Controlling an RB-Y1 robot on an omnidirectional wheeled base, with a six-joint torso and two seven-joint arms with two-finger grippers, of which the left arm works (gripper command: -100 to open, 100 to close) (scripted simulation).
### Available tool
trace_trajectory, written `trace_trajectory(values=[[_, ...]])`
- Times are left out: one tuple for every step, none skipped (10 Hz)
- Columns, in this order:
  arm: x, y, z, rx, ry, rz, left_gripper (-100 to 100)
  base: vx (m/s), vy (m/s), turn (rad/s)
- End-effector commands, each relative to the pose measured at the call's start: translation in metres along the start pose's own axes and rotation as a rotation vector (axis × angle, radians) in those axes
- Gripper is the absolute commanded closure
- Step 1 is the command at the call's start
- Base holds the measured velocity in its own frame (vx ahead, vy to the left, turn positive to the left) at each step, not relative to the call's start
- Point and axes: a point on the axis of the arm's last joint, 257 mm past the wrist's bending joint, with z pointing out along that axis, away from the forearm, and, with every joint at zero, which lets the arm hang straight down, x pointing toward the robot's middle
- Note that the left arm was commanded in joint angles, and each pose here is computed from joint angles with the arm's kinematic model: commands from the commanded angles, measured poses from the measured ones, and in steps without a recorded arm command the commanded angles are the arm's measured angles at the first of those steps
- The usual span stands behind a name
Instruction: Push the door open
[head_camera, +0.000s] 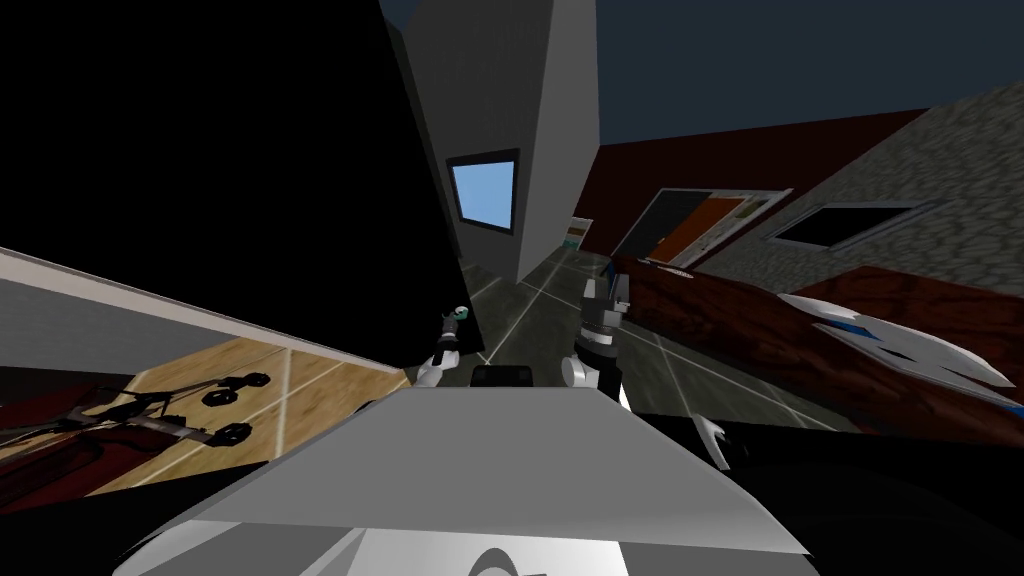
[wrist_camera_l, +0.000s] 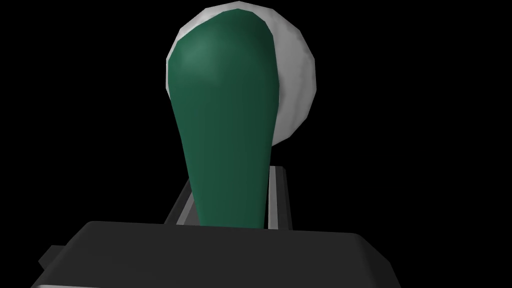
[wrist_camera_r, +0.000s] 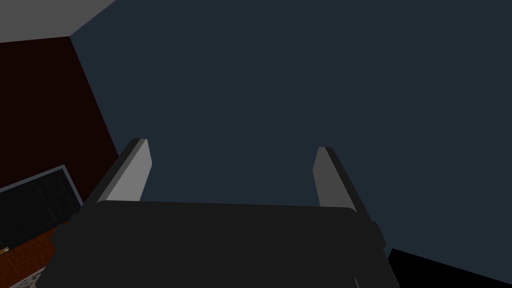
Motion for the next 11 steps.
trace_trajectory(values=[[-0.010, -0.003, 0.0032, 0.008, -0.024, -0.002, 100, 0.227, -0.057, 0.064], [-0.017, -0.003, 0.0031, 0.009, -0.041, -0.002, 100, 0.223, -0.069, 0.062], [-0.023, -0.003, 0.0028, 0.009, -0.056, -0.004, 100, 0.222, -0.060, 0.060], [-0.028, -0.003, 0.0025, 0.008, -0.069, -0.005, 100, 0.177, -0.063, 0.049], [-0.034, -0.003, 0.0021, 0.008, -0.084, -0.006, 100, 0.185, -0.074, 0.059], [-0.037, -0.003, 0.0019, 0.008, -0.092, -0.007, 100, 0.179, -0.057, 0.055], [-0.040, -0.001, 0.0003, 0.002, -0.092, -0.003, 100, 0.073, -0.013, 0.035], [-0.051, -0.002, -0.0001, 0.006, -0.117, -0.002, 100, 0.141, -0.021, 0.048], [-0.056, -0.002, -0.0007, 0.006, -0.129, -0.003, 100, 0.226, -0.035, 0.059], [-0.061, -0.002, -0.0014, 0.006, -0.143, -0.003, 100, 0.192, -0.019, 0.042], [-0.067, -0.002, -0.0023, 0.006, -0.158, -0.004, 100, 0.189, -0.016, 0.035]])
